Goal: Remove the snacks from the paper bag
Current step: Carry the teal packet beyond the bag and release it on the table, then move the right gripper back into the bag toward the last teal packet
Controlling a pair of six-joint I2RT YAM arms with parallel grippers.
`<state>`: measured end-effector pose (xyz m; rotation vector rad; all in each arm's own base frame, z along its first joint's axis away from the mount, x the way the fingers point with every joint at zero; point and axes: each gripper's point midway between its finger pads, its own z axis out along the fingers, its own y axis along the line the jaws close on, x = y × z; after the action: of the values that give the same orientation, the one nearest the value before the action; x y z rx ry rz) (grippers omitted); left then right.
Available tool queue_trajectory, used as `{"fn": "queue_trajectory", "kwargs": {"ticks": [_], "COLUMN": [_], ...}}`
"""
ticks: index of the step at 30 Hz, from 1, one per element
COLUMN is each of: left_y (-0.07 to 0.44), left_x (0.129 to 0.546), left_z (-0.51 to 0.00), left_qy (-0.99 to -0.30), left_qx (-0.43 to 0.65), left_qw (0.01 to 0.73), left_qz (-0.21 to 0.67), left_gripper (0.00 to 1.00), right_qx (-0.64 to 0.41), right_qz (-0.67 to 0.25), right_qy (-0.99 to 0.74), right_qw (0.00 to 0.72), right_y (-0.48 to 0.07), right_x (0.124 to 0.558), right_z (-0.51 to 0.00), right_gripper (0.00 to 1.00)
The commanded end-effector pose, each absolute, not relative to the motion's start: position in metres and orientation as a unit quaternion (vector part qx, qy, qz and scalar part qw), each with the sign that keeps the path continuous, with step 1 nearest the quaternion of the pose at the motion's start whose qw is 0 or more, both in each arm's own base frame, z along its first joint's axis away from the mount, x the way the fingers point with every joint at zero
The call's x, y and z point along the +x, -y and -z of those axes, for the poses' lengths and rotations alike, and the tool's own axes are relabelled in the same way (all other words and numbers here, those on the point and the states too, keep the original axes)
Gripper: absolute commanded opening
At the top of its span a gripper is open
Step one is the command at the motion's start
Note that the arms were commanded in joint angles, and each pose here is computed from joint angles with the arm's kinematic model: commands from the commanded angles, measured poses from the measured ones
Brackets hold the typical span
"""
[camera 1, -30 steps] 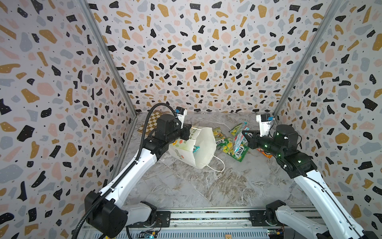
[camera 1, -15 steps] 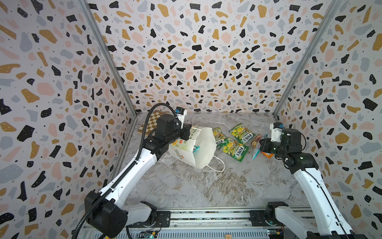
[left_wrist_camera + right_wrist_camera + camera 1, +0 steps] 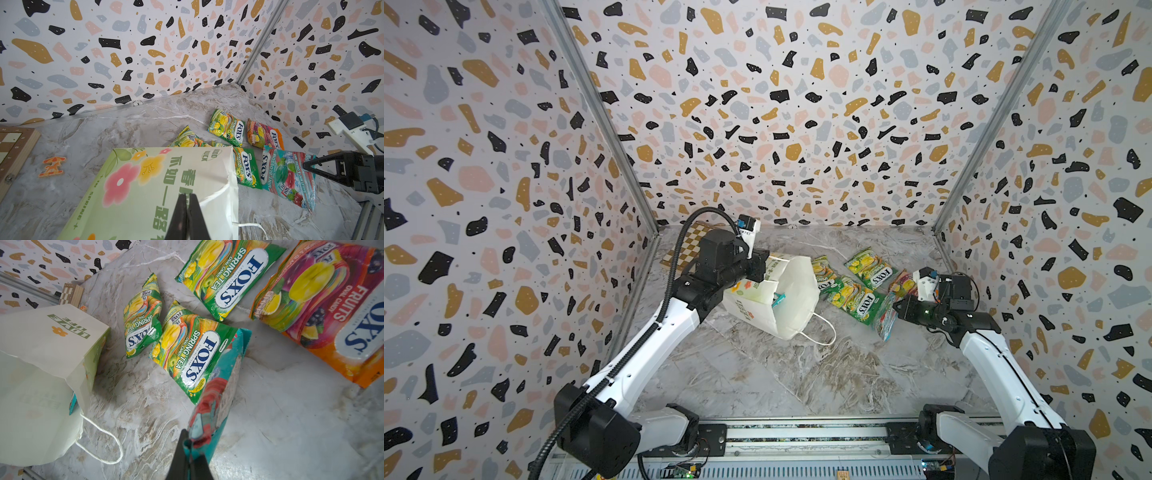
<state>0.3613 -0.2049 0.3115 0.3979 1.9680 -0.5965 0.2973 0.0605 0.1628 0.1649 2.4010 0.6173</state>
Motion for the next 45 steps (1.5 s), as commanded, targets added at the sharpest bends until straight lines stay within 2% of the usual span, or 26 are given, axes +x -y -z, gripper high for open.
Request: {"fn": "queue_trajectory", "kwargs": {"ticks": [1,13,18,21,22,25,27,31,35,45], "left_y": [0.208,0.209,0.209,0.209,0.21,0.21,0.21,0.211,0.212,0.218], "left_x": [0.361,0.363,0.363,0.363,0.363,0.363,0.363,0.362,0.362,0.352], "left_z": [-0.321,-0.323,-0.322,-0.322,-0.322,-0.322,-0.322,-0.322,-0.325,-0.337], "left_qy": [-0.8,-0.798,-0.798,-0.797,-0.798,-0.797,-0.797,-0.796,-0.794,-0.779], "left_qx": [0.167,0.167,0.166,0.167,0.167,0.167,0.168,0.169,0.169,0.184], "left_qw": [0.517,0.519,0.519,0.519,0.518,0.519,0.518,0.517,0.52,0.524], "left_qz": [0.255,0.257,0.258,0.258,0.259,0.26,0.261,0.263,0.266,0.291], "left_gripper": [0.0,0.0,0.0,0.0,0.0,0.0,0.0,0.0,0.0,0.0], "right_qx": [0.074,0.111,0.123,0.128,0.13,0.143,0.154,0.163,0.141,0.006], "right_qz": [-0.205,-0.12,-0.088,-0.076,-0.071,-0.043,-0.021,-0.008,-0.058,-0.294], "right_qy": [-0.918,-0.941,-0.944,-0.944,-0.944,-0.942,-0.939,-0.931,-0.923,-0.862], "right_qw": [0.331,0.295,0.294,0.295,0.296,0.301,0.305,0.326,0.352,0.414], "right_y": [-0.049,-0.02,-0.009,-0.004,-0.003,0.008,0.016,0.022,0.005,-0.095], "right_x": [0.299,0.292,0.292,0.292,0.292,0.291,0.291,0.295,0.303,0.307], "right_z": [-0.159,-0.122,-0.118,-0.118,-0.119,-0.121,-0.124,-0.137,-0.151,-0.196], "right_gripper": [0.0,0.0,0.12,0.13,0.16,0.41,0.53,0.59,0.59,0.62]}}
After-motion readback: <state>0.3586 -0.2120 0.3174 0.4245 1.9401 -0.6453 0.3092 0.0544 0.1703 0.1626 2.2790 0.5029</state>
